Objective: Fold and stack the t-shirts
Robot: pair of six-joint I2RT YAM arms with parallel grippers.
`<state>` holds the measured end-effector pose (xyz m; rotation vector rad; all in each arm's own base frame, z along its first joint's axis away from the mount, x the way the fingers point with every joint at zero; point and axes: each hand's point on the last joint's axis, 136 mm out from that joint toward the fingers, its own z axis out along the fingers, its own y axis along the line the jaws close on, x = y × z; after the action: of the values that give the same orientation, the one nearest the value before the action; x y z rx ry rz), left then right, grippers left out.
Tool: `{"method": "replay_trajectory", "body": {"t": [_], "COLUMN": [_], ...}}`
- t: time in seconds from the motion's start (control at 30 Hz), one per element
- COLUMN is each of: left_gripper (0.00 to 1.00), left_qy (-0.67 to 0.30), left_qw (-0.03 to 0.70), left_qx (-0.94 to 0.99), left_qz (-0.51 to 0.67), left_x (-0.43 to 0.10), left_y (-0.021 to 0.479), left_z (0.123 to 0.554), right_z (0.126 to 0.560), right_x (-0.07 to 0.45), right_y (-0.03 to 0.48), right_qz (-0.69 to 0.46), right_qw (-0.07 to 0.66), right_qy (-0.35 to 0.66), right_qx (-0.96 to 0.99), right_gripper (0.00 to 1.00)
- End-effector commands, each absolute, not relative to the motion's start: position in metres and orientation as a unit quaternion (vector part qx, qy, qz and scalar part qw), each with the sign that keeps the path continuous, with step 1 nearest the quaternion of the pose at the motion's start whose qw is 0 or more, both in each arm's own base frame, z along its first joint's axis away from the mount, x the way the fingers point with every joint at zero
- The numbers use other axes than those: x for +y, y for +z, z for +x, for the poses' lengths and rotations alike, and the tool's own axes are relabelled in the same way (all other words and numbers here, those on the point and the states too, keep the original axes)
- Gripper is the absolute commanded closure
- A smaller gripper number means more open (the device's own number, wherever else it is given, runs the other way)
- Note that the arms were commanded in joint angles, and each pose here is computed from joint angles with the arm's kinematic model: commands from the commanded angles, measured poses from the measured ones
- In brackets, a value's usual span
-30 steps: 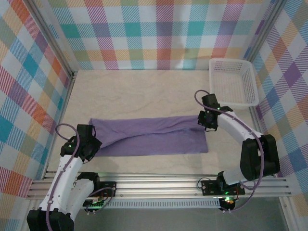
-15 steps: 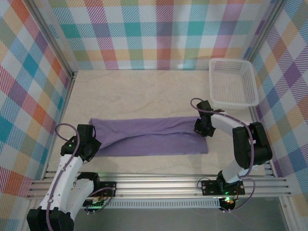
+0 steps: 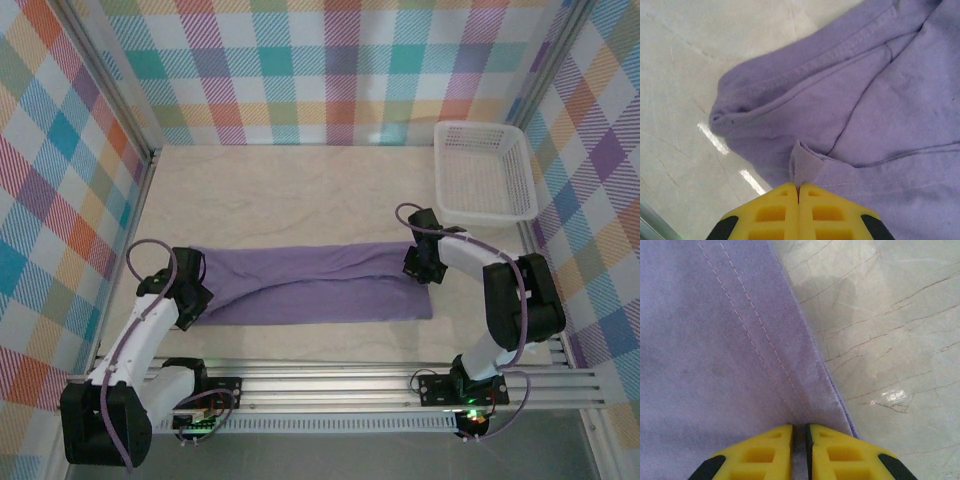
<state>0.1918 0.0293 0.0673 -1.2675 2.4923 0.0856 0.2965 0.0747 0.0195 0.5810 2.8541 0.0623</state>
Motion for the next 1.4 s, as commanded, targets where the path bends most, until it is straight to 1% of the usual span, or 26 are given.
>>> {"method": "replay_trajectory", "body": {"t": [0.0,0.13,0.33,0.5,0.53,0.57,0.6,0.7,0.77,0.87,0.97,1.03,1.1,1.2,1.23,1.3,1.37], "left_gripper": [1.0,1.0,1.0,0.99,0.95,0.88,0.76,0.58,0.54,0.48,0.47,0.48,0.49,0.55,0.57,0.62,0.64], "left_qy": [0.067,0.089,0.119,0.163,0.169,0.174,0.179,0.182,0.17,0.149,0.116,0.089,0.045,-0.057,-0.077,-0.101,-0.099], "left_qw": [0.207,0.209,0.185,0.191,0.189,0.187,0.182,0.171,0.18,0.222,0.246,0.238,0.22,0.188,0.176,0.151,0.128], "left_qx": [0.877,0.879,0.884,0.884,0.886,0.886,0.888,0.891,0.889,0.884,0.883,0.887,0.889,0.883,0.879,0.873,0.87], "left_qz": [-0.429,-0.42,-0.413,-0.394,-0.388,-0.386,-0.382,-0.38,-0.384,-0.383,-0.382,-0.385,-0.4,-0.426,-0.436,-0.453,-0.465], "left_x": [0.044,0.05,0.055,0.067,0.068,0.069,0.069,0.069,0.066,0.06,0.049,0.039,0.025,-0.012,-0.021,-0.037,-0.041], "left_y": [0.086,0.089,0.073,0.073,0.072,0.071,0.07,0.07,0.077,0.105,0.124,0.125,0.119,0.104,0.099,0.088,0.078], "left_z": [0.208,0.215,0.218,0.236,0.24,0.243,0.245,0.247,0.248,0.247,0.244,0.24,0.237,0.241,0.241,0.237,0.23], "right_z": [0.295,0.297,0.299,0.301,0.301,0.302,0.302,0.303,0.305,0.306,0.307,0.308,0.307,0.308,0.31,0.312,0.312], "right_x": [0.072,0.072,0.074,0.077,0.077,0.077,0.077,0.076,0.075,0.073,0.074,0.08,0.091,0.116,0.123,0.135,0.13], "right_y": [0.021,0.022,0.024,0.027,0.029,0.031,0.032,0.04,0.047,0.061,0.074,0.078,0.079,0.076,0.075,0.067,0.054], "right_qz": [0.194,0.194,0.19,0.179,0.177,0.177,0.175,0.172,0.168,0.161,0.151,0.143,0.133,0.113,0.107,0.095,0.094], "right_qw": [0.111,0.115,0.119,0.125,0.127,0.129,0.132,0.142,0.152,0.173,0.196,0.202,0.201,0.195,0.191,0.173,0.149], "right_qy": [0.006,0.006,0.012,0.014,0.014,0.015,0.015,0.014,0.011,0.001,0.0,0.01,0.023,0.057,0.072,0.091,0.068], "right_qx": [0.975,0.974,0.974,0.976,0.976,0.976,0.975,0.975,0.974,0.972,0.969,0.969,0.97,0.973,0.973,0.976,0.982], "right_gripper": [0.84,0.83,0.83,0.83,0.83,0.83,0.83,0.82,0.82,0.82,0.81,0.81,0.81,0.81,0.81,0.81,0.83]}}
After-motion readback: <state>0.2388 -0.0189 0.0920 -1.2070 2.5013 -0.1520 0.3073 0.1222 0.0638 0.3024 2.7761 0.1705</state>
